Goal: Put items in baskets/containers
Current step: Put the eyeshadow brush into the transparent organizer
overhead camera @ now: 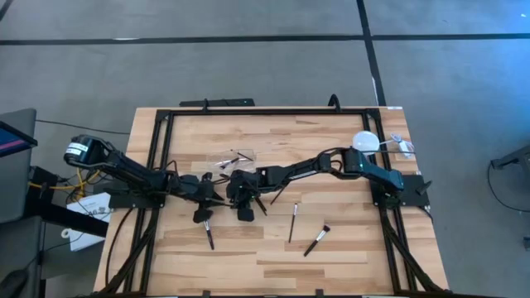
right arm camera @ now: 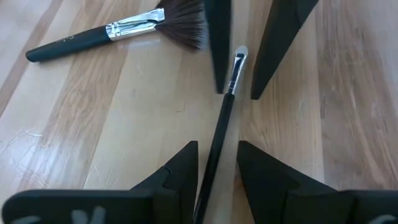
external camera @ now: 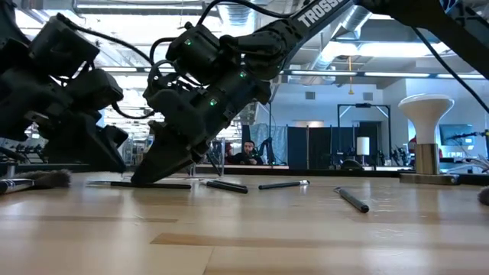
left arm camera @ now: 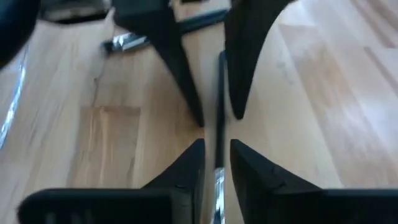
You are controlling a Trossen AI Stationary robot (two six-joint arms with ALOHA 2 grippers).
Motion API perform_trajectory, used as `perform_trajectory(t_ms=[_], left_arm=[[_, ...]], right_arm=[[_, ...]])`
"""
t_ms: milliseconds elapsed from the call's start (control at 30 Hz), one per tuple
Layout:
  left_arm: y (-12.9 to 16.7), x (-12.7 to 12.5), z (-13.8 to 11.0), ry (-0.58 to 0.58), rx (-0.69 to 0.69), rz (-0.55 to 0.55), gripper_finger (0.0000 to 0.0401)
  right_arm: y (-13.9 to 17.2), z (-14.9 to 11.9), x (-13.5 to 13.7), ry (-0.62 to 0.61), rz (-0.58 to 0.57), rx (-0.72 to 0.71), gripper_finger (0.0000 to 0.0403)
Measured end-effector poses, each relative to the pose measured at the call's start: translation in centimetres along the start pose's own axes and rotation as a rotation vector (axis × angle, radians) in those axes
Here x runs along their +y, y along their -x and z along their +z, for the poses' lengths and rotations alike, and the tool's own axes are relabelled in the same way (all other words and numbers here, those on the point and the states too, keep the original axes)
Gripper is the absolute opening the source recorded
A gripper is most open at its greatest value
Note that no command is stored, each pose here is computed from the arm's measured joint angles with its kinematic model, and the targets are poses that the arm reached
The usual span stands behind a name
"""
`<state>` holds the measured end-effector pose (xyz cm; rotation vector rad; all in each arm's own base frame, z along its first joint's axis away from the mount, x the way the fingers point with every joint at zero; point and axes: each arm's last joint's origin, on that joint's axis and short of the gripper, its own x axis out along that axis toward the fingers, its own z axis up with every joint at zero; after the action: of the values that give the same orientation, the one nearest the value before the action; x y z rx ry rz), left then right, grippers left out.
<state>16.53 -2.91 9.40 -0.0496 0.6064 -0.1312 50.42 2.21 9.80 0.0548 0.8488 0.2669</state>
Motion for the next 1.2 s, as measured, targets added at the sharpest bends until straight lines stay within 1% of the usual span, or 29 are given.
perform_trajectory(t_ms=[100,167,300,500,667,767,900,933,1067,1200], left_arm=[[0.0,-0.5,0.2,-0.043,-0.021,-0.017,0.0086],[0.0,-0.7,0.2,-0.070,-0.023,-0.007,0.0087],[-0.4,-0.5,-0.3,-0.075,-0.001,0.054,0.0086],[-1.8,-0.5,-1.0,-0.072,-0.008,0.033,0.0086],[-2.8,-0.5,-1.9,-0.070,-0.009,0.040,0.0086],[-2.9,-0.4,-2.2,-0.066,-0.011,0.041,0.0072],[-2.5,-0.3,-2.7,-0.057,-0.007,0.040,0.0019],[-2.4,-0.3,-2.8,-0.046,-0.006,0.040,0.0014],[-2.3,-0.3,-2.9,-0.023,-0.006,0.037,0.0013],[-2.3,-0.4,-2.6,-0.020,-0.014,0.023,0.0012]], right_arm=[[0.0,-0.1,0.0,-0.002,-0.001,0.004,0.0108],[0.0,-0.1,0.0,-0.003,-0.001,0.004,0.0108],[0.0,-0.1,0.0,-0.003,-0.001,0.005,0.0108],[0.0,-0.1,0.0,-0.003,-0.002,0.005,0.0108],[-0.1,-0.2,0.0,-0.005,-0.001,0.010,0.0108],[0.0,-0.2,0.1,-0.004,-0.001,0.013,0.0108],[0.0,-0.2,0.1,-0.004,-0.001,0.013,0.0108],[0.0,-0.2,0.1,-0.004,-0.001,0.013,0.0108],[0.3,0.1,0.2,-0.002,-0.008,0.005,0.0108],[0.7,0.3,0.2,-0.001,-0.046,0.011,0.0108]])
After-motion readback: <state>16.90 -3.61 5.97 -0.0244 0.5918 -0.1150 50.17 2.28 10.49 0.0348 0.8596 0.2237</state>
